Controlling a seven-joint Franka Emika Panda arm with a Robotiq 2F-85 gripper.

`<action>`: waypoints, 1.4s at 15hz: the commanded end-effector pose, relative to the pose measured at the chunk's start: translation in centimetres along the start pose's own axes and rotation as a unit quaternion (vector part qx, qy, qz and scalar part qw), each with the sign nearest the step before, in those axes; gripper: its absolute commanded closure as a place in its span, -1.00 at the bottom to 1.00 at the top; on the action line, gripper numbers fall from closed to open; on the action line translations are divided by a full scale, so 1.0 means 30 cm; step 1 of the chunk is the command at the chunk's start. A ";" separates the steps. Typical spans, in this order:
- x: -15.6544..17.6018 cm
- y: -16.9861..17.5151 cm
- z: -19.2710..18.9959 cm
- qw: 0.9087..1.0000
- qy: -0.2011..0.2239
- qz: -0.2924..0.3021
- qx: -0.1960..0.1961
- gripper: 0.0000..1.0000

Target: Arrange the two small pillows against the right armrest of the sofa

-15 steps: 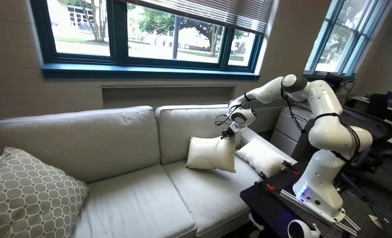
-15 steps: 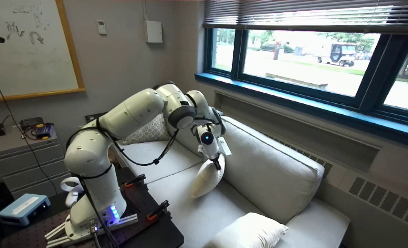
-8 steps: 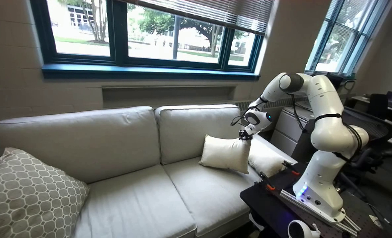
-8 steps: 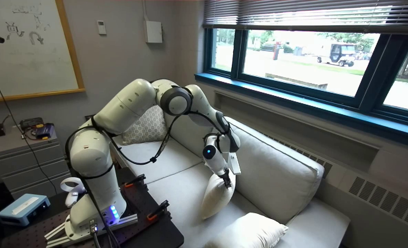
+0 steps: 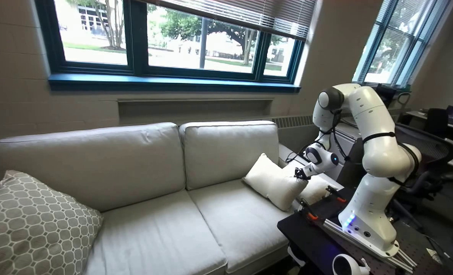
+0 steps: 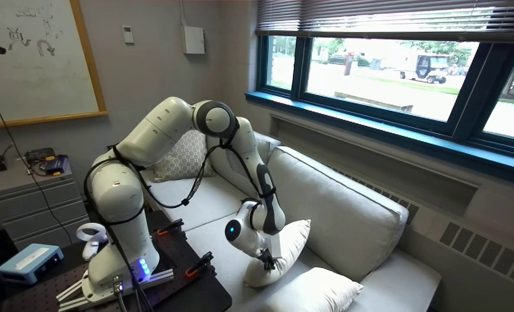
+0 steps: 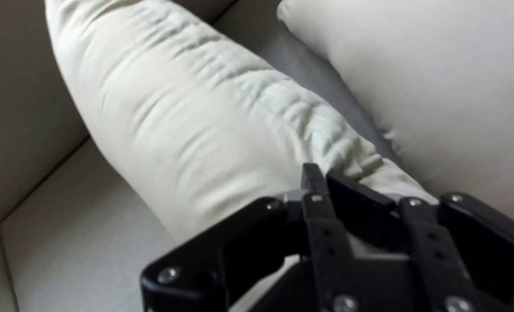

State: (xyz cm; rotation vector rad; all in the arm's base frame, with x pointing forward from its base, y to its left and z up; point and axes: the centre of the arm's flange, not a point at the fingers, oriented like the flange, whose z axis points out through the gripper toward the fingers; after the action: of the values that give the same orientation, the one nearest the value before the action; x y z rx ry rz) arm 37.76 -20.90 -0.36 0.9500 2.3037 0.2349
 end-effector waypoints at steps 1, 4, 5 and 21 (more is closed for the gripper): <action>0.226 -0.087 -0.096 0.999 -0.024 0.030 -0.003 0.85; 0.307 -0.202 -0.143 0.997 -0.043 0.069 -0.006 0.85; 0.320 -0.234 -0.147 0.996 -0.050 0.079 -0.011 0.84; 0.131 0.060 -0.108 0.987 -0.097 -0.015 -0.129 -0.66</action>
State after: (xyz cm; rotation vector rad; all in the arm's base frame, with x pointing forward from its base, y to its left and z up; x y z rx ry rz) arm 32.54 -18.02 -2.79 0.8452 2.0250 0.4879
